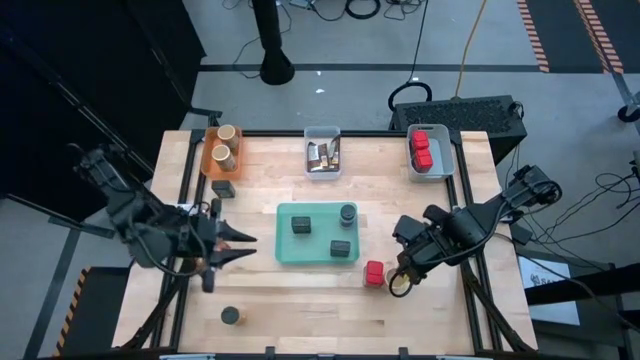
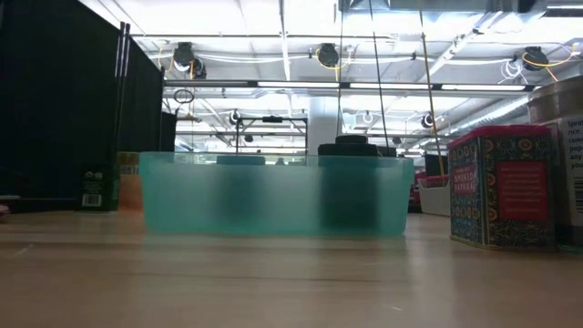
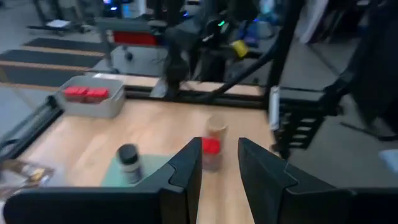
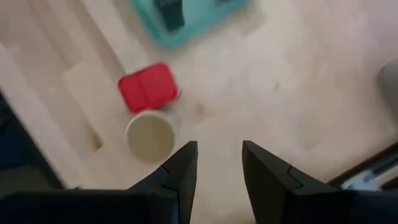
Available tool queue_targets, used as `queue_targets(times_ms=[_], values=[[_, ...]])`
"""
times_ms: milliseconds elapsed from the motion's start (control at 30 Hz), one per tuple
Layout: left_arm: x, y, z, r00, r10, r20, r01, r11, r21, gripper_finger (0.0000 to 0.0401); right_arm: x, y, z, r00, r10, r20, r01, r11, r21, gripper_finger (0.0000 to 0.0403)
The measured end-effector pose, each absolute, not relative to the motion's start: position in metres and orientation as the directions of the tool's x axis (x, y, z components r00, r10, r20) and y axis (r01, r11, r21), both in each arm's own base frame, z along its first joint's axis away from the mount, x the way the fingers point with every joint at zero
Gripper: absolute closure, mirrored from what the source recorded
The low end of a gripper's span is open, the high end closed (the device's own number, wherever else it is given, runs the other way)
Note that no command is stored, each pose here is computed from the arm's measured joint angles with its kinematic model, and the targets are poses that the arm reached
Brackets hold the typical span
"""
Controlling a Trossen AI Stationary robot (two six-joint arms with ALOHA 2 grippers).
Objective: Sort spices by type
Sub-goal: Put the black spice bottle into the green bin
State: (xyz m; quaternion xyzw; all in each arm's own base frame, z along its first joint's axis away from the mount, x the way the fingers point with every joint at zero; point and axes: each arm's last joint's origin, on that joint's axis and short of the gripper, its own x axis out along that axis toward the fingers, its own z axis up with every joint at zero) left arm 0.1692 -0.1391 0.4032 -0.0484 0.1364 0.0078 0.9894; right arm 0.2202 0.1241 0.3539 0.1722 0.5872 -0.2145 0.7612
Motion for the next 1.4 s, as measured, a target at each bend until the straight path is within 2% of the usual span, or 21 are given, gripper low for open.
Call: queue_targets(times_ms=[100, 233, 467, 633, 767, 867, 1000, 1100, 1400], values=[[0.172, -0.146, 0.411, 0.959, -0.023, -0.282, -0.015, 0.991, -0.132, 0.0296, 0.221, 0.123, 0.355, 0.277, -0.216, -0.936, 0.515, 0.856, -0.045, 0.0291], [0.182, -0.156, 0.403, 0.932, -0.014, -0.363, -0.057, 0.981, -0.185, 0.0296, 0.222, 0.122, 0.357, 0.361, -0.362, -0.859, 0.521, 0.843, -0.136, 0.0291], [0.194, -0.174, 0.383, 0.866, -0.108, -0.489, -0.063, 0.945, -0.321, 0.0296, 0.224, 0.12, 0.359, 0.409, -0.435, -0.802, 0.513, 0.836, -0.192, 0.0291], [0.194, -0.185, 0.361, 0.72, -0.218, -0.659, -0.164, 0.869, -0.467, 0.0296, 0.228, 0.122, 0.36, 0.451, -0.422, -0.786, 0.506, 0.847, -0.164, 0.0291], [0.187, -0.198, 0.35, 0.497, -0.424, -0.757, -0.276, 0.75, -0.601, 0.0296, 0.233, 0.124, 0.362, 0.499, -0.421, -0.758, 0.491, 0.858, -0.153, 0.0291], [0.179, -0.208, 0.342, 0.367, -0.48, -0.797, -0.302, 0.749, -0.59, 0.0296, 0.237, 0.126, 0.363, 0.536, -0.422, -0.731, 0.485, 0.863, -0.143, 0.0291], [0.169, -0.205, 0.33, 0.248, -0.396, -0.884, -0.403, 0.788, -0.466, 0.0296, 0.242, 0.128, 0.365, 0.576, -0.408, -0.709, 0.478, 0.871, -0.113, 0.0291], [0.16, -0.203, 0.324, 0.167, -0.33, -0.929, -0.398, 0.839, -0.37, 0.0296, 0.244, 0.13, 0.366, 0.593, -0.396, -0.701, 0.48, 0.873, -0.087, 0.0291], [0.156, -0.213, 0.32, 0.196, -0.299, -0.934, -0.306, 0.886, -0.348, 0.0296, 0.246, 0.132, 0.367, 0.615, -0.369, -0.697, 0.499, 0.867, -0.019, 0.0291]])
